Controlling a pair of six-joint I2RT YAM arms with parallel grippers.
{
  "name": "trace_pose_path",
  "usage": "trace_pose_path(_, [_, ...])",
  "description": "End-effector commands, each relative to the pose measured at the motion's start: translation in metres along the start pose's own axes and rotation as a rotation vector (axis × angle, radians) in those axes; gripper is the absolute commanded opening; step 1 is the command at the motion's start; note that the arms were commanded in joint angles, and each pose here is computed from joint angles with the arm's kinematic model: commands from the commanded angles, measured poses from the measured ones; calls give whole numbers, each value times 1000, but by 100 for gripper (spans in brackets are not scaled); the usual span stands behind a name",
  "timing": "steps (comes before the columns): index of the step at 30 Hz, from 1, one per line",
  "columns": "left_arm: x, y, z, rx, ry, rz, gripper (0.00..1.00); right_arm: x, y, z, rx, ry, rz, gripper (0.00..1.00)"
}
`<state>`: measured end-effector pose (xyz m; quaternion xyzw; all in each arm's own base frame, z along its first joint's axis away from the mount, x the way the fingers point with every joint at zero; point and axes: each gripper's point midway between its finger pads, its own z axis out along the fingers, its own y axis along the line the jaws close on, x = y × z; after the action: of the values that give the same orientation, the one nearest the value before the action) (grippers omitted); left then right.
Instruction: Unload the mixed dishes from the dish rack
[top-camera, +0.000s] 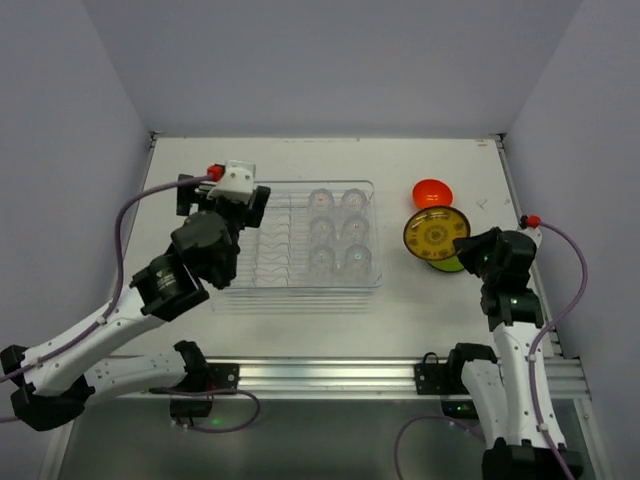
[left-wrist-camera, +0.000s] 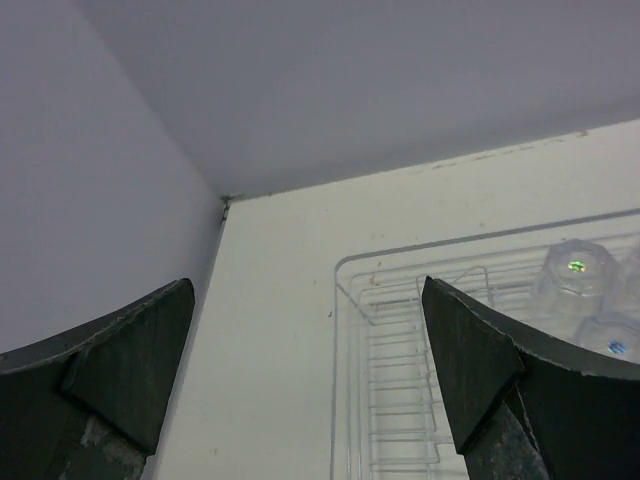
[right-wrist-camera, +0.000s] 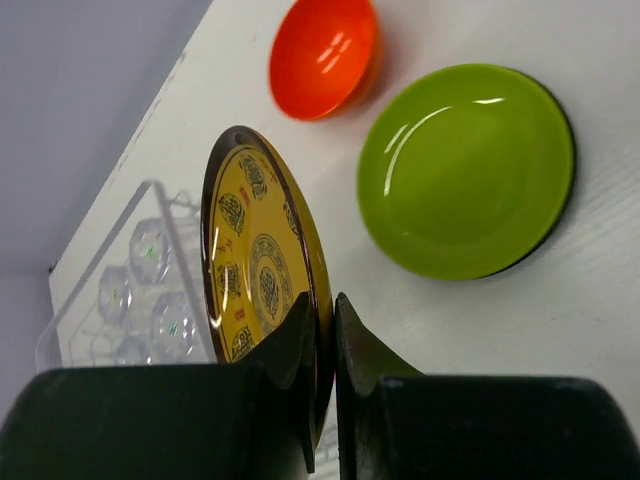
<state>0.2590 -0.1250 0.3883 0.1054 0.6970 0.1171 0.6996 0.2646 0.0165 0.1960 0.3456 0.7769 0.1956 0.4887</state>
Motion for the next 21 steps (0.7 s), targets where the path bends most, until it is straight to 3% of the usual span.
trace_pose_path(1, [6,36,13,-95,54,-178,100,-46,-21,22,40,-193,159,0])
trace_pose_path(2, [11,48,19,-132,71,-254,100,-48,-31,27,65,-199,180,0])
trace_pose_path(5, [24,44,30,-68,148,-271,100,-50,-63,47,137,-176,235,0])
trace_pose_path(11, [67,-2,20,136,315,-247,100,-44,-80,70,168,-122,225,0])
trace_pose_path(13, [78,-7,10,180,319,-272,100,-37,-86,75,179,-100,216,0])
trace_pose_path(14, [101,-15,6,196,352,-251,100,-32,-87,76,173,-78,201,0])
trace_pose_path(18, [127,-10,-4,183,298,-253,100,-21,-93,84,172,-39,182,0])
trace_pose_path(21, [124,-9,-10,201,264,-288,100,-21,-93,89,168,-21,178,1])
